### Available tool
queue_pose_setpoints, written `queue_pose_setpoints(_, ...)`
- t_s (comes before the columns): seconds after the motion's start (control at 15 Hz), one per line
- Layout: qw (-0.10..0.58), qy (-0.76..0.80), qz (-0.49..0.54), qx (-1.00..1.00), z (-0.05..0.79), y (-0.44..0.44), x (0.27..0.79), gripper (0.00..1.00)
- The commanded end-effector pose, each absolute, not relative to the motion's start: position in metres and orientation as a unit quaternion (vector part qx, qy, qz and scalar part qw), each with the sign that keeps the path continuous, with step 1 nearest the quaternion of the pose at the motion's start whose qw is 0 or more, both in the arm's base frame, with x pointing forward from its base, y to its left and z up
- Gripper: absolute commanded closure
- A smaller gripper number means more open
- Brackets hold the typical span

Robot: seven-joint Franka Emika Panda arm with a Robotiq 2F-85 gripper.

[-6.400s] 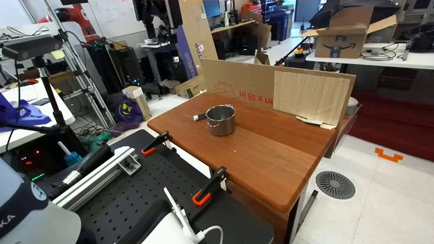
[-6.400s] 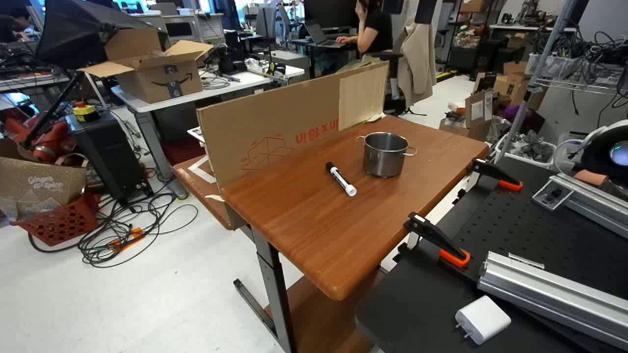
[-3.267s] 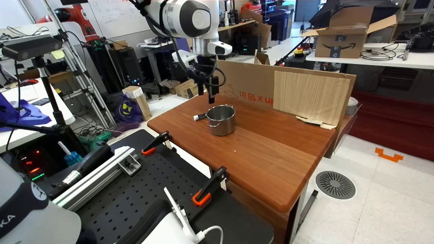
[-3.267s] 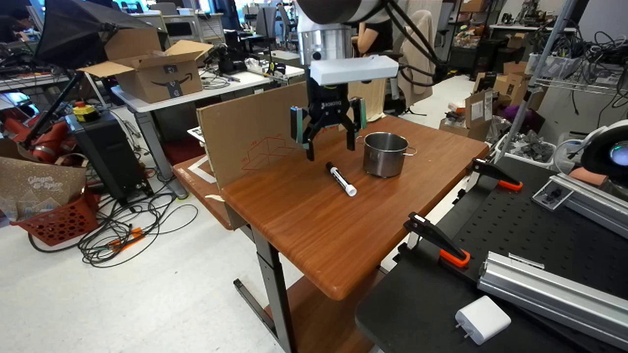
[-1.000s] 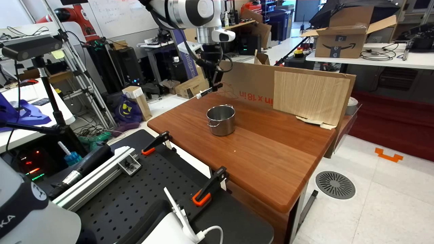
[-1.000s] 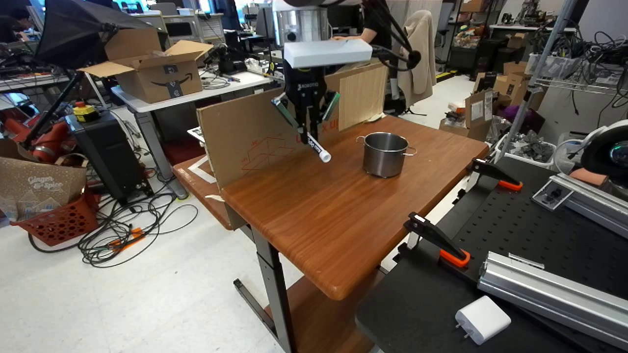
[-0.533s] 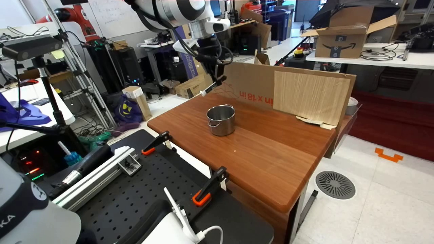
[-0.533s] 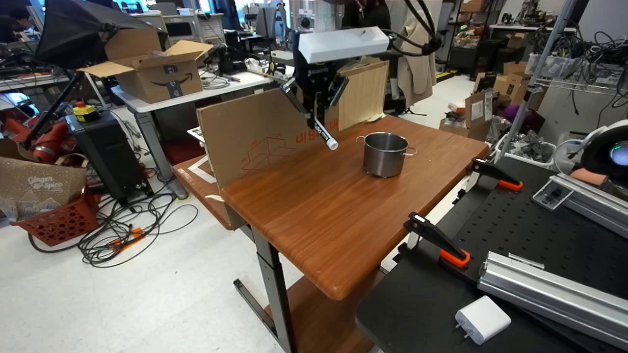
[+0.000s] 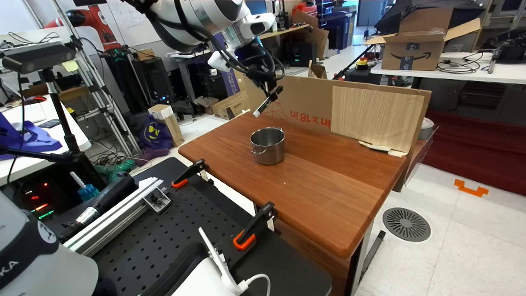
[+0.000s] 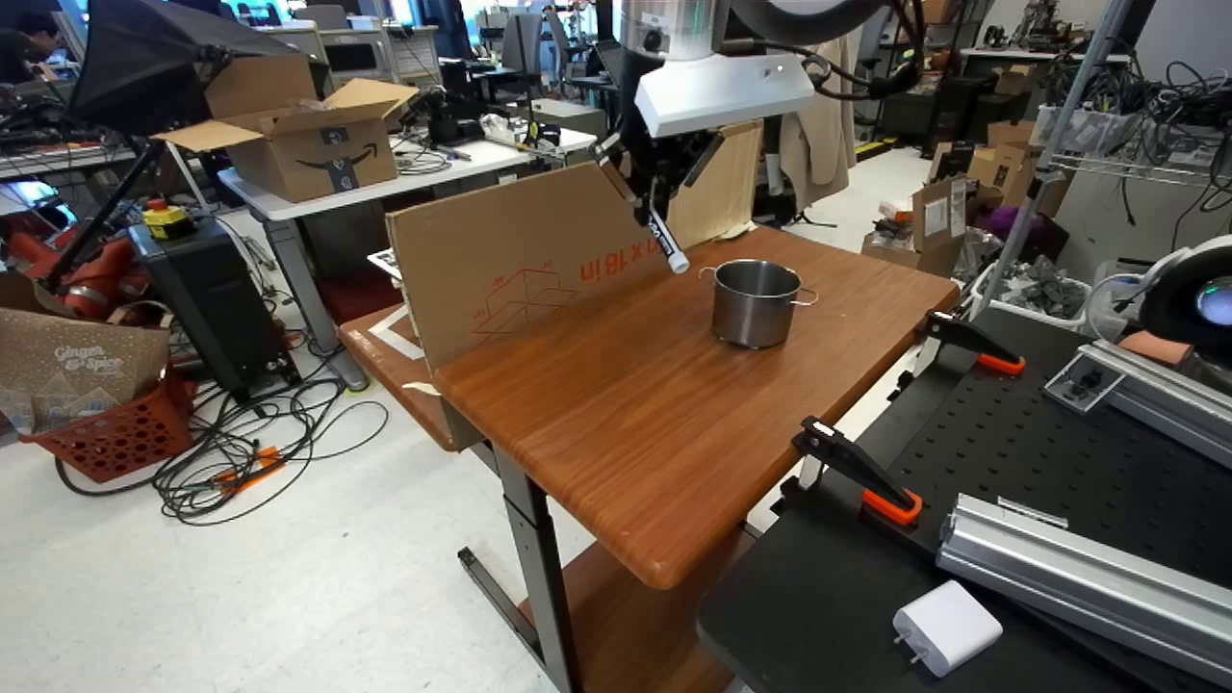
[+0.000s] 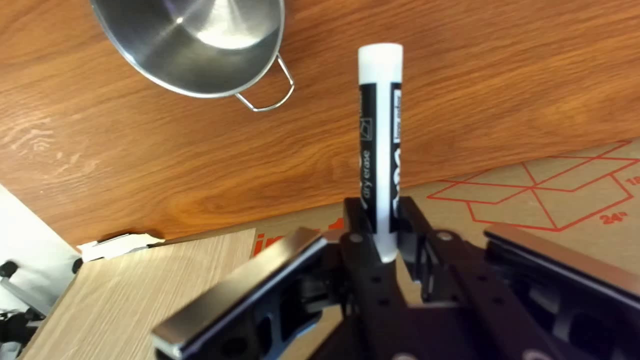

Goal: Put the marker in the silver pot

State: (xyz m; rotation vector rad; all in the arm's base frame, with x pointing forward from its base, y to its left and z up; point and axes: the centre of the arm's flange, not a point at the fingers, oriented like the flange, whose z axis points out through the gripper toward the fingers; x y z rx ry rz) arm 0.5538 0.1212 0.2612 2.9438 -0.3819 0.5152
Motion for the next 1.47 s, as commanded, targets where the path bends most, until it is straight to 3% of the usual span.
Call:
queue_pose_setpoints(0.0,0.07,-0.14,0.206,0.966,0.265,0.117,0.528,0.95)
queue_pose_setpoints(1.4,0.088,-0.176,0.201,0.959,0.217,0.076,0.52,0.95)
